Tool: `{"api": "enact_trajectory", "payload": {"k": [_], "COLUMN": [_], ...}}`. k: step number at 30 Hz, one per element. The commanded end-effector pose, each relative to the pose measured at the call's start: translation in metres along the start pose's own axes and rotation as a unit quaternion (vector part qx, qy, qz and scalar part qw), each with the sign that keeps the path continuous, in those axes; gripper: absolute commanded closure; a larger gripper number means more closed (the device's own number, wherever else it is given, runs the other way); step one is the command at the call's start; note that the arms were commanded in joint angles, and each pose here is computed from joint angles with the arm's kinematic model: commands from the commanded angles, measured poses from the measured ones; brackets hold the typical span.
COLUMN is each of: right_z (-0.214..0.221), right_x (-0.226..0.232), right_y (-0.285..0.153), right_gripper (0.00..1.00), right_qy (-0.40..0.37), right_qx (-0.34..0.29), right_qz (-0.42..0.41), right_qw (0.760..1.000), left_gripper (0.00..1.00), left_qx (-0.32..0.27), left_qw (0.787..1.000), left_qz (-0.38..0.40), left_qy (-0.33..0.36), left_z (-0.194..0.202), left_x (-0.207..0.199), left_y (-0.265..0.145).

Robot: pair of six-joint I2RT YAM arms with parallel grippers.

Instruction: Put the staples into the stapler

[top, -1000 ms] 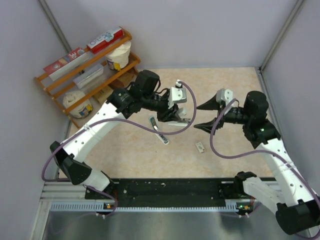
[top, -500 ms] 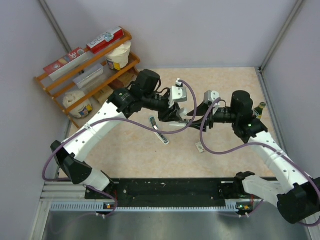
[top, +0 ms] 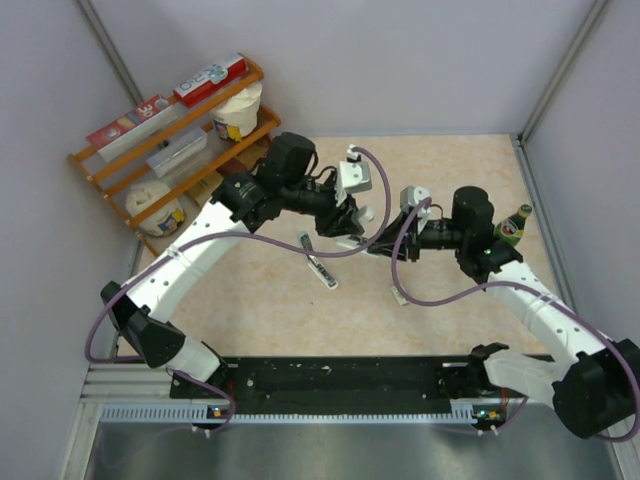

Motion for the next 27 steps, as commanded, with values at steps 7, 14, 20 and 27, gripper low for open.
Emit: {"api": "enact_trajectory", "payload": {"k": [7,14,20,27], "right_z": [-0.002,0.002,0.005,0.008], "right_x": [0.006,0.012,0.015,0.023], "right_y": [0.015,0.027,0.034,0.043], "right_gripper": [0.91,0.94,0.95,0.96], "right_qy": [0.018,0.042,0.060,0.066], "right_qx": [-0.046,-0.051,-0.052,-0.047], "right_qz": [-0.005,-0.007,-0.013,-0.025], "right_qw": [0.999,0.998,0.997,0.996], "left_gripper": [1.00,1.00,1.00,1.00], "left_qx": [-0.123,-0.165,-0.196,-0.217], "left_qw": [0.988,0.976,0.962,0.950], "left_qz": [-0.093,-0.144,-0.192,-0.222], "left_qy": [0.003,-0.002,-0.011,-0.021], "left_z": [-0.072,-0.086,-0.096,-0.099], "left_x": [0.043,0.056,0.069,0.076], "left_y": [-0.062,-0.087,-0.118,-0.138]}}
Point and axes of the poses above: each gripper's point midway between its finger pads, its own y axis out along the fingers, its own x axis along the line the jaws close on, z = x × y, the point moved 1 cm from there along -y, back along the fingers
